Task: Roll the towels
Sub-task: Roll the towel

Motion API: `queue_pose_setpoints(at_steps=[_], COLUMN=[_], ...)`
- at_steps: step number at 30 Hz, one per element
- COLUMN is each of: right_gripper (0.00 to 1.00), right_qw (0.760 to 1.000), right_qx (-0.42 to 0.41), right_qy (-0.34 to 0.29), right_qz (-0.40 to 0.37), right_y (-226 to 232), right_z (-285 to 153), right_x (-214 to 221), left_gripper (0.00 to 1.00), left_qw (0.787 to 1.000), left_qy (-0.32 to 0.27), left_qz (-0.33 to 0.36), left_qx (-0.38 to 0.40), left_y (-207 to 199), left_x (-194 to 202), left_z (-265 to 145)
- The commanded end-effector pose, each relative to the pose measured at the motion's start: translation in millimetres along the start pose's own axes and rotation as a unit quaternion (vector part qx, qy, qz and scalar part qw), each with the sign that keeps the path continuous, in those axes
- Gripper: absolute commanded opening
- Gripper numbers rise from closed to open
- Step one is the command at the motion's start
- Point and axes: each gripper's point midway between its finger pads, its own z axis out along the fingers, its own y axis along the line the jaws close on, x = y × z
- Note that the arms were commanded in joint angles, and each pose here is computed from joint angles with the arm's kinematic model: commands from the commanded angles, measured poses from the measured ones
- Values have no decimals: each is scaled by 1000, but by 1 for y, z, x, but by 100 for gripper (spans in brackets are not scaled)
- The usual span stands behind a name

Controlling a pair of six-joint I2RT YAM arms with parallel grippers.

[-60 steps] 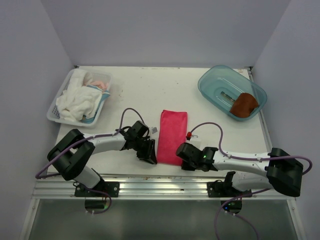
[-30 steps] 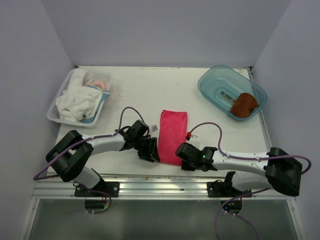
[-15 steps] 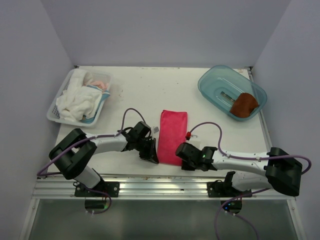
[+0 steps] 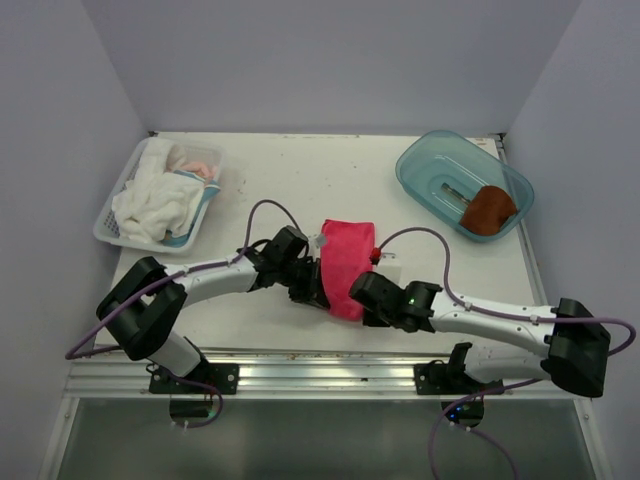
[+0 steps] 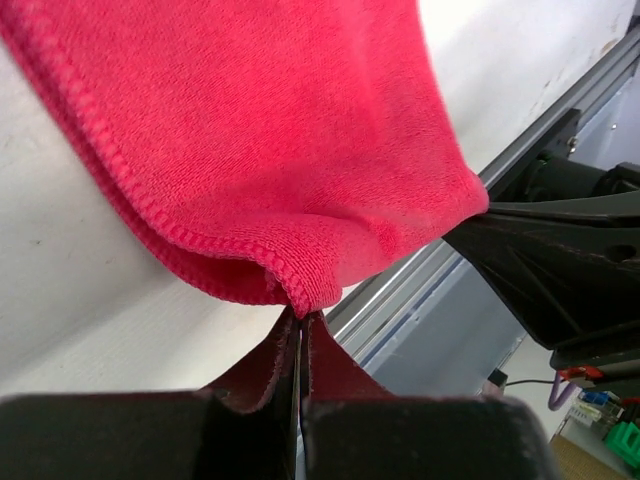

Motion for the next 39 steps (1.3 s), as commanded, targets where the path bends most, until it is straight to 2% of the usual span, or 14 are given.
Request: queue_pose_setpoints(at_steps=[1,12,22,31,33,34,36,37,39], right_gripper=[0,0,0,1,7,17,29,38,41], right_qw=[999,997,997,995,995,994,994,994,993], right_qx=[11,12,40,84,91,95,94,87,86], right_qy=[-47,-80,-71,-48,-46,-45,-49,-59,-75], right_qz=[-5,6,-5,2,5,6,10,15,27], right_y=[-1,3,4,-11,-13,-15,-16,-15,-18], right_z=[-9,1,31,54,56,55,51,44,37], right_x=[-34,-94,-114,-115,-116,-115,-117,-122,-124], left_gripper=[0,0,0,0,0,0,0,0,0], left_qw=[999,998,996,994,994,993,994,994,994], left_qy=[-27,-58,-80,-94,-93,-93,-89,-86,-85], left_qz=[0,-24,-47,-60,-63,-64,-62,-64,-60], left_qx=[17,21,13,-11,-15,-16,-25,-30,-32], left_y=[-22,-20,-3,17,22,23,27,30,30], left_x=[-24,-65,-90,-112,-113,-114,-115,-115,-116], left_z=[-11,-17,-12,-1,3,4,8,9,10])
